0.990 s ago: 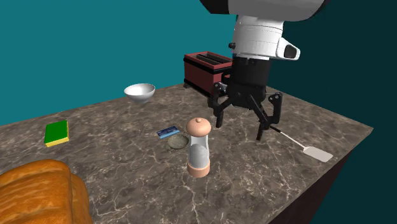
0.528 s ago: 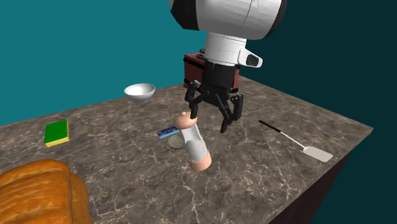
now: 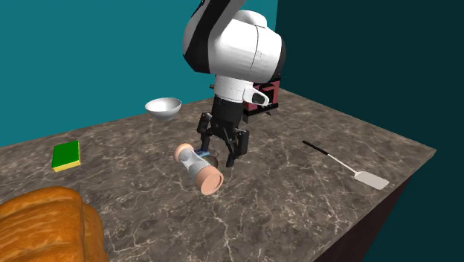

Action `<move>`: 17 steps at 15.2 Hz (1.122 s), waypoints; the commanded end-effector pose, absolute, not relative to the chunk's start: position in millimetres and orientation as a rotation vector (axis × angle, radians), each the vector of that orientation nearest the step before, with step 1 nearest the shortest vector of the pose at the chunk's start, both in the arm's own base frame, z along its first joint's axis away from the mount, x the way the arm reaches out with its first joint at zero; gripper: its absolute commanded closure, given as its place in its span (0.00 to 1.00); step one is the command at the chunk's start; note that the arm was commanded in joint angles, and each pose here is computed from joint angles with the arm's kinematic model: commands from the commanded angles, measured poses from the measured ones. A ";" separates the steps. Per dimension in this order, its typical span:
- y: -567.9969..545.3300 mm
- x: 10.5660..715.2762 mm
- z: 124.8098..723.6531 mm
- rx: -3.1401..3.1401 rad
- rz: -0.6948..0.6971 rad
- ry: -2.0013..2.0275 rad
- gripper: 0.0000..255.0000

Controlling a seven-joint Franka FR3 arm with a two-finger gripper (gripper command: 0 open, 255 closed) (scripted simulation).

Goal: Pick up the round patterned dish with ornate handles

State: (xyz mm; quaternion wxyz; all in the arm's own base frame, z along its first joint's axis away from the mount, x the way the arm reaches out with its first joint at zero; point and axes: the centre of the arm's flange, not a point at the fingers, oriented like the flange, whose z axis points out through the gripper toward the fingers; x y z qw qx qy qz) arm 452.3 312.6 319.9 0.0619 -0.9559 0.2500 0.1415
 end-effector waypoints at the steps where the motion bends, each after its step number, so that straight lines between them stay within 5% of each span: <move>1: 327.5 464.3 304.9 -2.866 0.439 0.795 0.00; 15: 364.4 495.8 235.9 -2.810 0.454 0.875 0.00; 16: 364.4 496.2 235.2 -2.810 0.454 0.875 1.00; 17: 364.8 495.9 235.1 -2.810 0.454 0.875 1.00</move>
